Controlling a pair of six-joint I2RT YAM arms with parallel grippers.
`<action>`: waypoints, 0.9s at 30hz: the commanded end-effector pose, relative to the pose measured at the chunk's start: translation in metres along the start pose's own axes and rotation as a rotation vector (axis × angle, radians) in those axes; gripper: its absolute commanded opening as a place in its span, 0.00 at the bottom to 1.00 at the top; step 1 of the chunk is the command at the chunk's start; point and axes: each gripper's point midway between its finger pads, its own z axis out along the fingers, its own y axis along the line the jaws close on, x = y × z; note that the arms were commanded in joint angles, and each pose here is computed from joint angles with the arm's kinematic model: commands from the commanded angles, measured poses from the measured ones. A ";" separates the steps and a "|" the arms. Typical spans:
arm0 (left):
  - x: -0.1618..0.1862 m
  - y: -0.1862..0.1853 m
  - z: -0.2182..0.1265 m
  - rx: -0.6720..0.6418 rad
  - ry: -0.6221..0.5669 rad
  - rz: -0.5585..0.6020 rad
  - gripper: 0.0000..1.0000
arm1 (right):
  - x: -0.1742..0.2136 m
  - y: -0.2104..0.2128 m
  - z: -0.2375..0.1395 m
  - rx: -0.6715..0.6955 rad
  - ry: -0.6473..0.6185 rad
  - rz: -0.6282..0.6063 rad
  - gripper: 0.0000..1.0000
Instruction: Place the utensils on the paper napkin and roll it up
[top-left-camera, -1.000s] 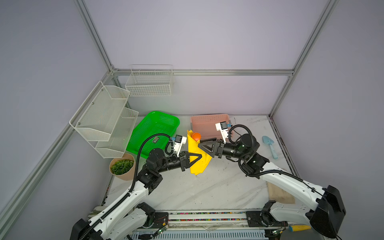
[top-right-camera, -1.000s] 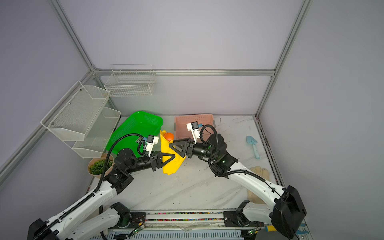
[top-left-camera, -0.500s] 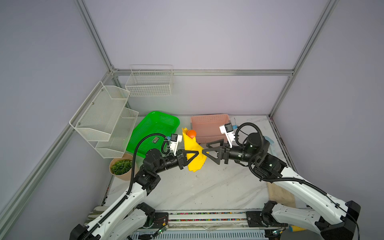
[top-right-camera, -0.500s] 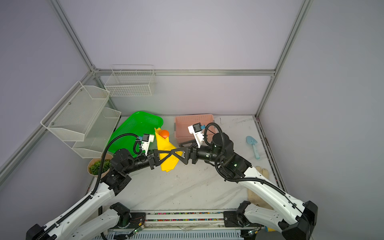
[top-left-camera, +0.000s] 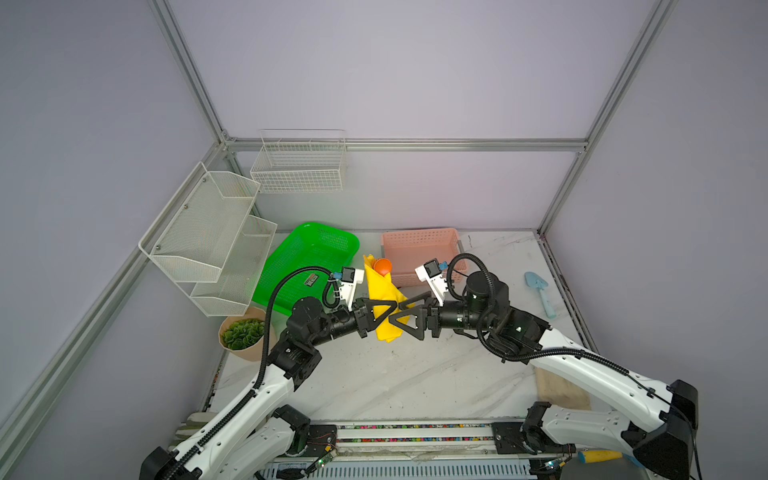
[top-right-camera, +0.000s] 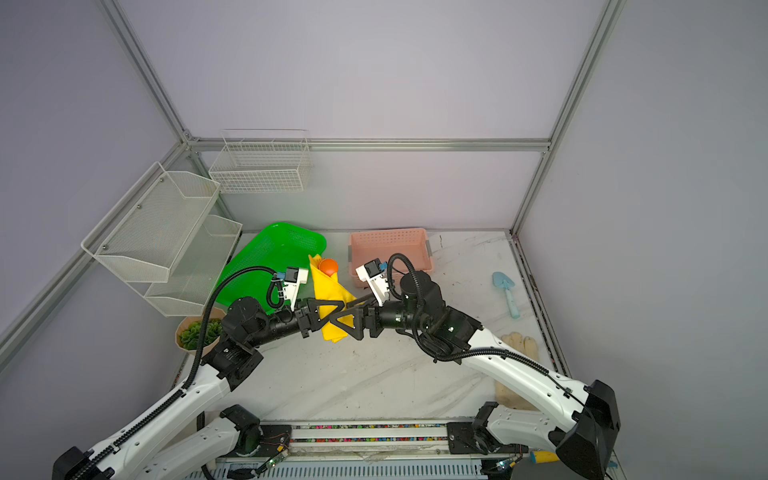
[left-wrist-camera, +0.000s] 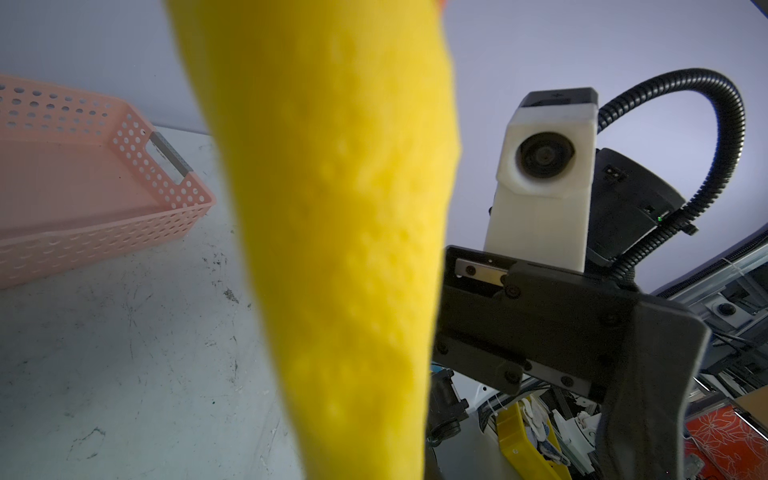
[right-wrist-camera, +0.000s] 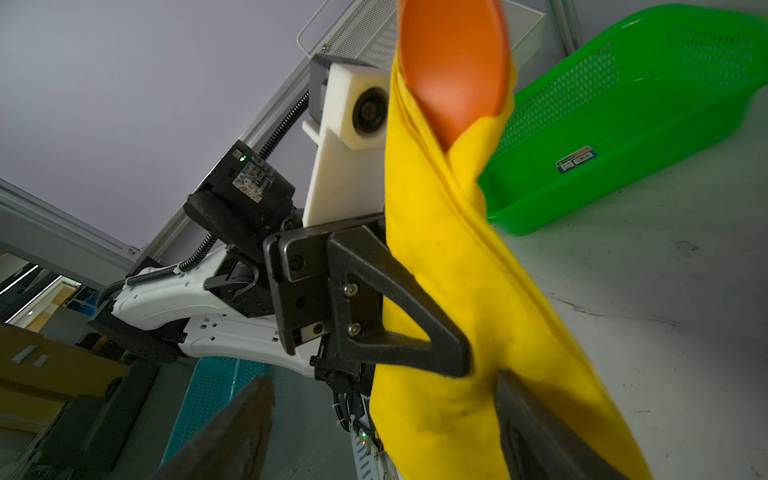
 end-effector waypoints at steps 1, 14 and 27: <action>-0.021 -0.021 -0.005 0.058 -0.065 0.060 0.04 | -0.003 0.001 0.004 -0.022 -0.018 -0.042 0.84; -0.024 -0.023 -0.005 0.074 -0.092 0.048 0.04 | 0.017 -0.012 0.014 -0.042 0.021 -0.041 0.77; -0.030 -0.026 -0.002 0.103 -0.115 0.036 0.05 | 0.015 -0.011 0.006 -0.044 -0.006 -0.048 0.57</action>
